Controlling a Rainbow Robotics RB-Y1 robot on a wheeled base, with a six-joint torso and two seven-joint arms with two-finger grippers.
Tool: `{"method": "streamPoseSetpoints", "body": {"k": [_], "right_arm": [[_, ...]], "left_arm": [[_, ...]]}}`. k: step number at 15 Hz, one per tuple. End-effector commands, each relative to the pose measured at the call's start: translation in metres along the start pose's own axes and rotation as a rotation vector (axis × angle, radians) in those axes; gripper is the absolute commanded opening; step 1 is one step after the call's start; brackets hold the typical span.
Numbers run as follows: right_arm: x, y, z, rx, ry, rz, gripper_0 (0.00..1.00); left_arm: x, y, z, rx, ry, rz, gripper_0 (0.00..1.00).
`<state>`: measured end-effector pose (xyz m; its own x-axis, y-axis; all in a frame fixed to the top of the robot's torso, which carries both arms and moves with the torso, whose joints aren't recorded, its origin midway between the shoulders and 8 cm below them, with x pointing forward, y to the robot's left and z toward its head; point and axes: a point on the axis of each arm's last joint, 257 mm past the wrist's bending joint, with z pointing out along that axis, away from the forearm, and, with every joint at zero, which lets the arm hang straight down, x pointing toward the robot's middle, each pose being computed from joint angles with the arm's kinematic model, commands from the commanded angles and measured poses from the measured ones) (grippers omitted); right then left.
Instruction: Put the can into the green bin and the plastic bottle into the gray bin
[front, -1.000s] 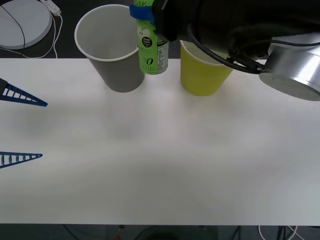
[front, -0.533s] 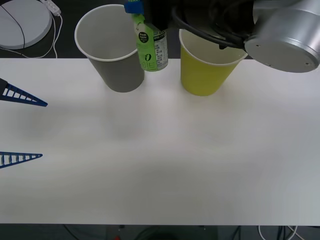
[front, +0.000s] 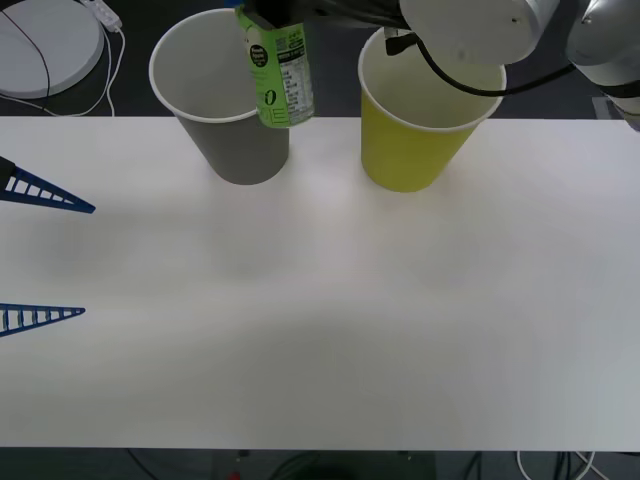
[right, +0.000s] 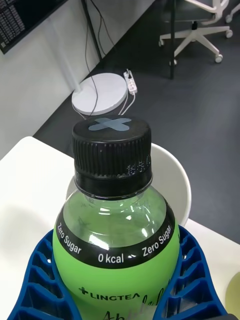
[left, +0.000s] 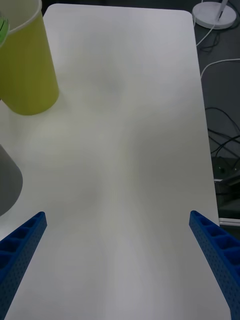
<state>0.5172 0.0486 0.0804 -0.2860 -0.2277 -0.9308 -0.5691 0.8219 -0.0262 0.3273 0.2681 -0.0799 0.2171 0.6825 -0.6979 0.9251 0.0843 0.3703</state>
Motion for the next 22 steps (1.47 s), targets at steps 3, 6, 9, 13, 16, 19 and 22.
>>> {"method": "streamPoseSetpoints", "body": {"k": [3,6,9,13,16,19,22], "right_arm": [[-0.008,0.007,0.021,0.024,0.044,0.007,0.0],[-0.019,0.012,0.031,0.03,0.07,0.032,0.0],[-0.024,0.013,0.043,0.049,0.115,0.064,0.0],[-0.037,0.015,0.056,0.07,0.153,0.118,0.0],[-0.044,0.009,0.064,0.101,0.171,0.144,0.0],[-0.048,0.004,0.071,0.126,0.191,0.163,0.0],[-0.051,0.002,0.075,0.147,0.207,0.182,0.0]], "left_arm": [[0.0,0.0,0.0,0.0,0.0,0.0,1.0],[0.0,0.0,0.0,0.0,0.0,0.0,1.0],[0.0,0.0,0.0,0.0,0.0,0.0,1.0],[0.0,0.0,0.0,0.0,0.0,0.0,1.0],[0.0,0.0,0.0,0.0,0.0,0.0,1.0],[0.0,0.0,0.0,0.0,0.0,0.0,1.0],[0.0,0.0,0.0,0.0,0.0,0.0,1.0]]}}
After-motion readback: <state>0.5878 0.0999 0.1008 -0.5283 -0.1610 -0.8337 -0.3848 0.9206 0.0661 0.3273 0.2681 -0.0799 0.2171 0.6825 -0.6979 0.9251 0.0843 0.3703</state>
